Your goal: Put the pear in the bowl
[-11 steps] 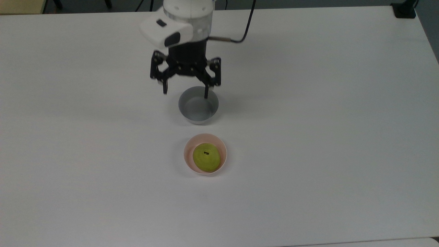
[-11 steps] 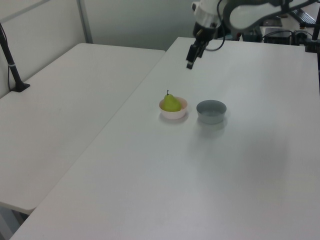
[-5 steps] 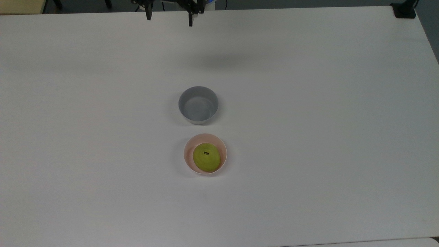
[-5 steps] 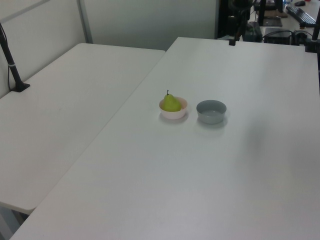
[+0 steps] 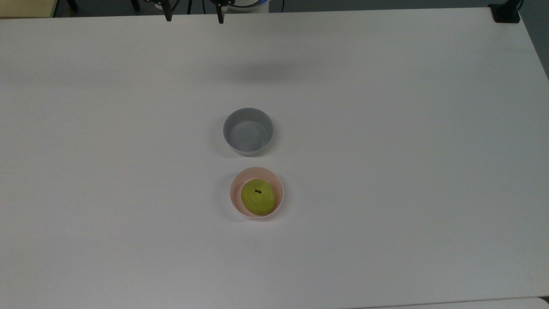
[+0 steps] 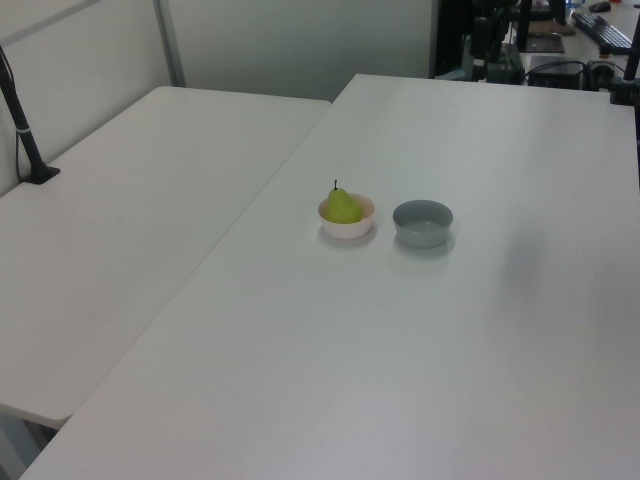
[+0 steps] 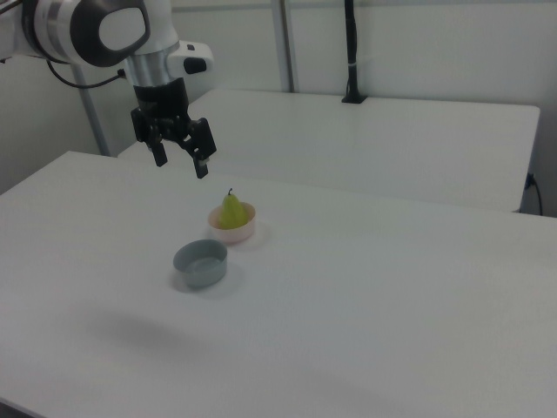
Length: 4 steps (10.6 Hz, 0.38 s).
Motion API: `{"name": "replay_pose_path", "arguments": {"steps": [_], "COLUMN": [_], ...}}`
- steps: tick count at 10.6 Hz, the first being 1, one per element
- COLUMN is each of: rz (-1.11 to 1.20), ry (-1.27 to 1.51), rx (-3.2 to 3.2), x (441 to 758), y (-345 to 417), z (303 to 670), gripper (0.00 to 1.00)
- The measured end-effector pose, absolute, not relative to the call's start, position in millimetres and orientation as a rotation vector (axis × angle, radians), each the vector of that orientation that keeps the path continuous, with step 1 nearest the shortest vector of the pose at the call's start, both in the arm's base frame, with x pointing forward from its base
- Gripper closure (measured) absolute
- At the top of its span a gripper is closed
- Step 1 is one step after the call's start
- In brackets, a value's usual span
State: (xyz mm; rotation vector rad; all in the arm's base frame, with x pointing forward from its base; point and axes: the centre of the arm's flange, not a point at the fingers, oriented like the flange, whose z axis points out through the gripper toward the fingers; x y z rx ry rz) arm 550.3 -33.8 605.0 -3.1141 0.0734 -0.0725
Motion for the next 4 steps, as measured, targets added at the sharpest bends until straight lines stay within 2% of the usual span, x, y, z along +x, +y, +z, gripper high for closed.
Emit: {"name": "replay_pose_path", "arguments": {"steps": [4], "rz": [-0.117], "ry": [0.082], "rx": [-3.115], "x": [560.1], "y": [-37.0], "z": [602.0], "gripper": [0.0]}}
